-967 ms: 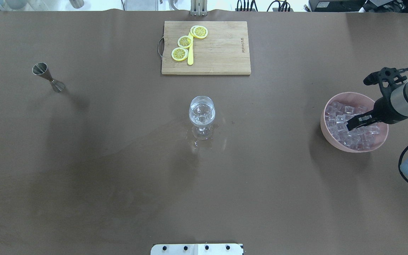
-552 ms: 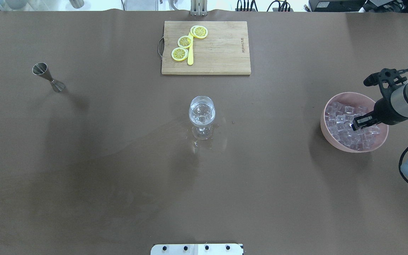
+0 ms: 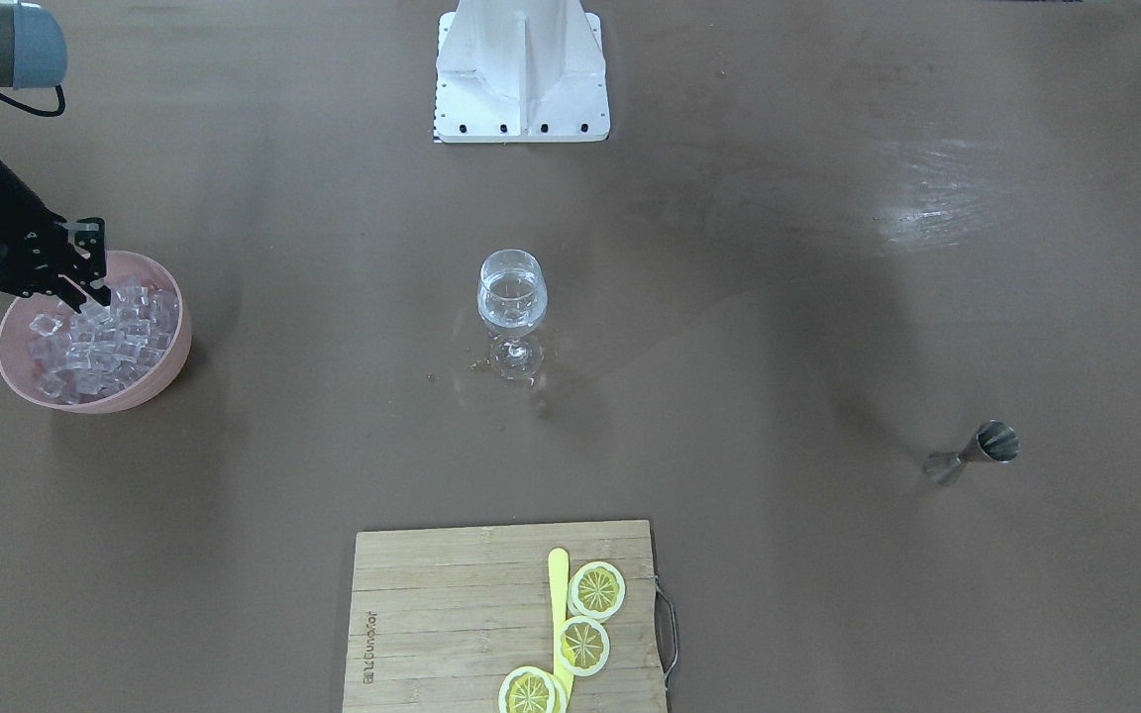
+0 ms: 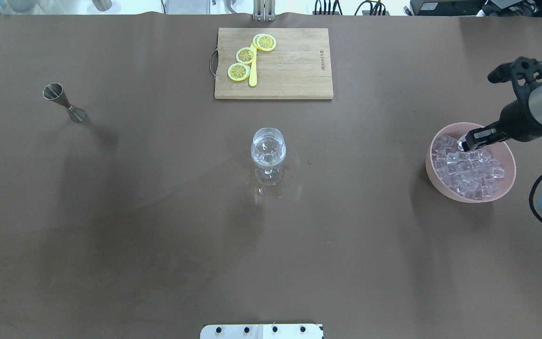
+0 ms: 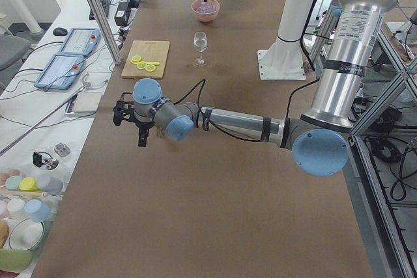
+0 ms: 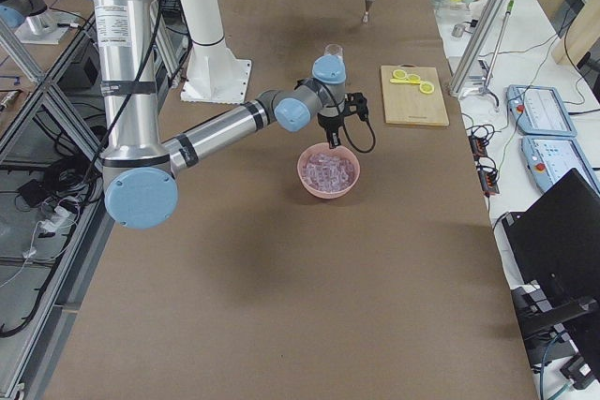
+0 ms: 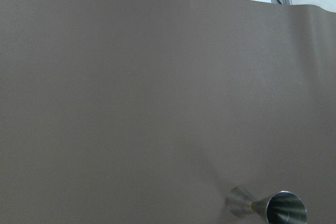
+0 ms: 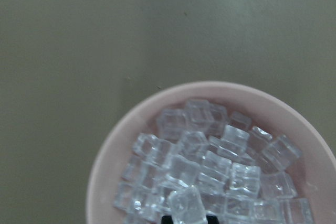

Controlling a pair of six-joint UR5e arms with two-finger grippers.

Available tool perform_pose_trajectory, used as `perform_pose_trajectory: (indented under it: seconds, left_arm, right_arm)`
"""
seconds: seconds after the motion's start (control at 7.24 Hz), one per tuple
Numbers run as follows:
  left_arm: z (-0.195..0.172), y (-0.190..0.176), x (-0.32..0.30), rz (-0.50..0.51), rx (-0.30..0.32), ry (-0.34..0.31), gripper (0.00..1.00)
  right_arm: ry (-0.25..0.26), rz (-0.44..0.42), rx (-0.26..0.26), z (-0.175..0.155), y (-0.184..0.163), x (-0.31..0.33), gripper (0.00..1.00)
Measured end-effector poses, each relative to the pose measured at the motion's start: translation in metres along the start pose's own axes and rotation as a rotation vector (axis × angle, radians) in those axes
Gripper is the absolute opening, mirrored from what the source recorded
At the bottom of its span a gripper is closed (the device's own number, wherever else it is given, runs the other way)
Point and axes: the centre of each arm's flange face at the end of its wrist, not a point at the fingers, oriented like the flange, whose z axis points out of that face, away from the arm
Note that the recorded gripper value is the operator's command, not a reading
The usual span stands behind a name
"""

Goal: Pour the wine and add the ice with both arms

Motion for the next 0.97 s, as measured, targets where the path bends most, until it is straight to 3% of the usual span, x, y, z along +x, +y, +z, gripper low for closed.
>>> perform_pose_trajectory:
  seconds: [0.28, 0.55, 0.83, 0.97]
  left_arm:
    - [0.001, 0.000, -0.001, -0.003, -0.002, -0.002, 0.99]
    - [0.002, 0.000, -0.003, -0.004, -0.004, -0.003, 0.99]
    - [0.002, -0.001, -0.002, -0.004, -0.004, -0.003, 0.99]
    - [0.001, -0.001, -0.001, -0.004, -0.002, -0.002, 0.99]
  right_arm:
    - [-0.036, 0.069, 0.020, -0.049, -0.053, -0.122, 0.00]
    - [-0.074, 0.172, 0.038, -0.050, -0.078, -0.244, 0.00]
    - [-0.088, 0.235, 0.050, -0.029, -0.094, -0.339, 0.00]
    - [-0.104, 0.249, 0.058, -0.024, -0.094, -0.359, 0.26]
